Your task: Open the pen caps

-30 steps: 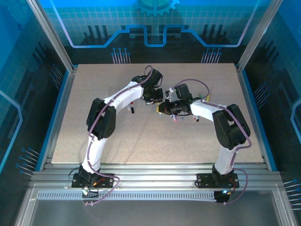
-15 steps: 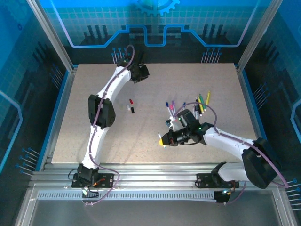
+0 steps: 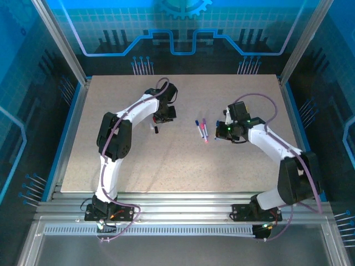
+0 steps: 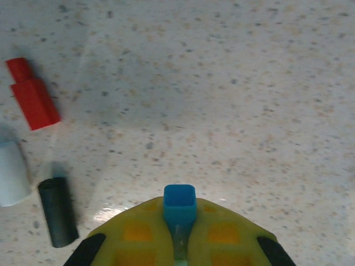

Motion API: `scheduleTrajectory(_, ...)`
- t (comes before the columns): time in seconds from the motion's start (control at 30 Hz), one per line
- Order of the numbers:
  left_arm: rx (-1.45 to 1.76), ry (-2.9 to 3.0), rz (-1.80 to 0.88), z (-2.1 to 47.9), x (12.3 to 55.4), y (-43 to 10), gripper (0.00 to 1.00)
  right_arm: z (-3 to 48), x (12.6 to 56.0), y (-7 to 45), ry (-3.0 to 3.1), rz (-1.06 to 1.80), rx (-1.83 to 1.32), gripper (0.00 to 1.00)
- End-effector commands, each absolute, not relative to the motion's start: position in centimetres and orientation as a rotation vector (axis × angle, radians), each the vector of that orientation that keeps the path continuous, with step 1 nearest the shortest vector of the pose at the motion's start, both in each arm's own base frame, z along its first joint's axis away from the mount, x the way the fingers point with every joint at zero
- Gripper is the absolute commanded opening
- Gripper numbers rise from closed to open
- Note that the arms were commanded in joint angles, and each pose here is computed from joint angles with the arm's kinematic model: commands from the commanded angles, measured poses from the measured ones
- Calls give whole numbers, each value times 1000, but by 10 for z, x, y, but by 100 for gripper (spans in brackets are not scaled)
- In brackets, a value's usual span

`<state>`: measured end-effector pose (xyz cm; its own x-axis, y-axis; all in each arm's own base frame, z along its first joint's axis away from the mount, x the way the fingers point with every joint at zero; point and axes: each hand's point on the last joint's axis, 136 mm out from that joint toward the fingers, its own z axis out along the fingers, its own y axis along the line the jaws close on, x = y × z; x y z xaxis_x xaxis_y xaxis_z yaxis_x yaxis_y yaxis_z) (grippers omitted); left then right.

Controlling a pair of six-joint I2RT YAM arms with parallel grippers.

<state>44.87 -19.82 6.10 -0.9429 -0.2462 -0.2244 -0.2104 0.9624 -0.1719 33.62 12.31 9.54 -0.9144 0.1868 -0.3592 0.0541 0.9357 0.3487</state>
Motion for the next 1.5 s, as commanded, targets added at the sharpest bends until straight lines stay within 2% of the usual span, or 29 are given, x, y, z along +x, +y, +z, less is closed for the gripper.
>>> scheduleTrajectory(0.0,-305,2852,-157,58,453,-189,0,75,339,93,2765,284,195,0)
scheduleTrajectory(0.13,-315,2883,-108,44,454,-185,0,64,354,77,2774,205,239,0)
scheduleTrajectory(0.4,-339,2902,-68,34,455,-177,0,36,370,76,2850,178,242,0)
scheduleTrajectory(0.6,-356,2905,-52,33,455,-172,10,23,370,72,2901,118,270,0)
scheduleTrajectory(0.83,-357,2911,-48,34,455,-171,22,20,367,65,2942,6,272,17)
scheduleTrajectory(0.93,-358,2902,-61,37,457,-172,27,22,367,64,2945,-38,255,21)
scheduleTrajectory(1.17,-350,2885,-62,49,460,-173,29,31,371,64,2945,-98,231,25)
scheduleTrajectory(1.3,-347,2828,-94,71,465,-176,30,53,374,76,2886,-33,206,26)
scheduleTrajectory(1.47,-329,2763,-196,97,469,-199,35,90,375,99,2779,124,165,33)
